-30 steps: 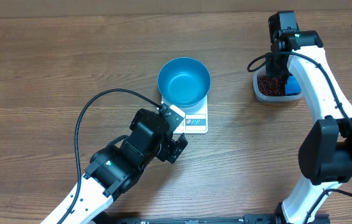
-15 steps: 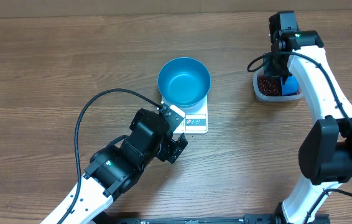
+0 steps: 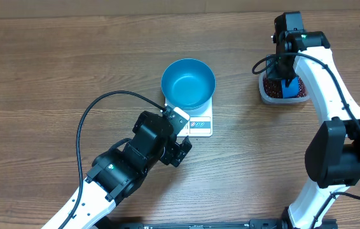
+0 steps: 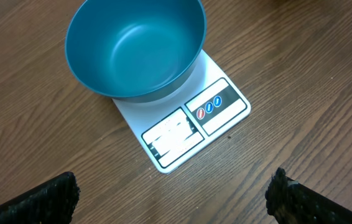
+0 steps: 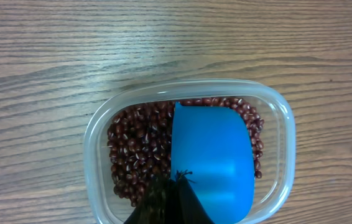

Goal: Scoop item into bowl and weigh 150g on scale
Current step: 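Drag the blue cup through the beans with the right gripper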

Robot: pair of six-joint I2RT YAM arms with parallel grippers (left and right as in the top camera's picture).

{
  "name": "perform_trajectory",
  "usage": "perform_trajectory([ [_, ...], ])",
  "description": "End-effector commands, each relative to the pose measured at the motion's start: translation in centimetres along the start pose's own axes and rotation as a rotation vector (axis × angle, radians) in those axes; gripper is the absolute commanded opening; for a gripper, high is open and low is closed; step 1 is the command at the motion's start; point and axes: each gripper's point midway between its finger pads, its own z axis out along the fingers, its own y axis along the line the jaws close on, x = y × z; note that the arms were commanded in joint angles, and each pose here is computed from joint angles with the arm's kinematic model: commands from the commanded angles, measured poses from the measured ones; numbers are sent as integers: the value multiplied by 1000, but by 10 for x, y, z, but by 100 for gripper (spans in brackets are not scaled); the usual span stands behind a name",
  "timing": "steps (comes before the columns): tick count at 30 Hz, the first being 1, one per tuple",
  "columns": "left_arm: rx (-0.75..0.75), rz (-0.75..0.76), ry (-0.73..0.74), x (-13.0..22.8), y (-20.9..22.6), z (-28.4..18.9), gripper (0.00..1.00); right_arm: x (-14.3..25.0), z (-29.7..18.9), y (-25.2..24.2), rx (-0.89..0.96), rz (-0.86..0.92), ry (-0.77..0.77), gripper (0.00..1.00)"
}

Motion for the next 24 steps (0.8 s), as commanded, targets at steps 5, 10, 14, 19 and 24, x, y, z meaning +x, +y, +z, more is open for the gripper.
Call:
perform_trajectory([
  [5, -13, -13, 7, 2, 2, 2, 100, 0, 5, 12, -72, 13, 11, 4],
  [10, -13, -13, 7, 2, 2, 2, 100, -3, 6, 10, -136, 44, 8, 4],
  [14, -13, -13, 7, 2, 2, 2, 100, -3, 7, 7, -206, 76, 12, 4],
  [19, -14, -13, 7, 2, 2, 2, 100, -4, 8, 1, -309, 127, 13, 4],
  [24, -13, -13, 7, 2, 2, 2, 99, -5, 6, 3, -389, 134, 10, 4],
])
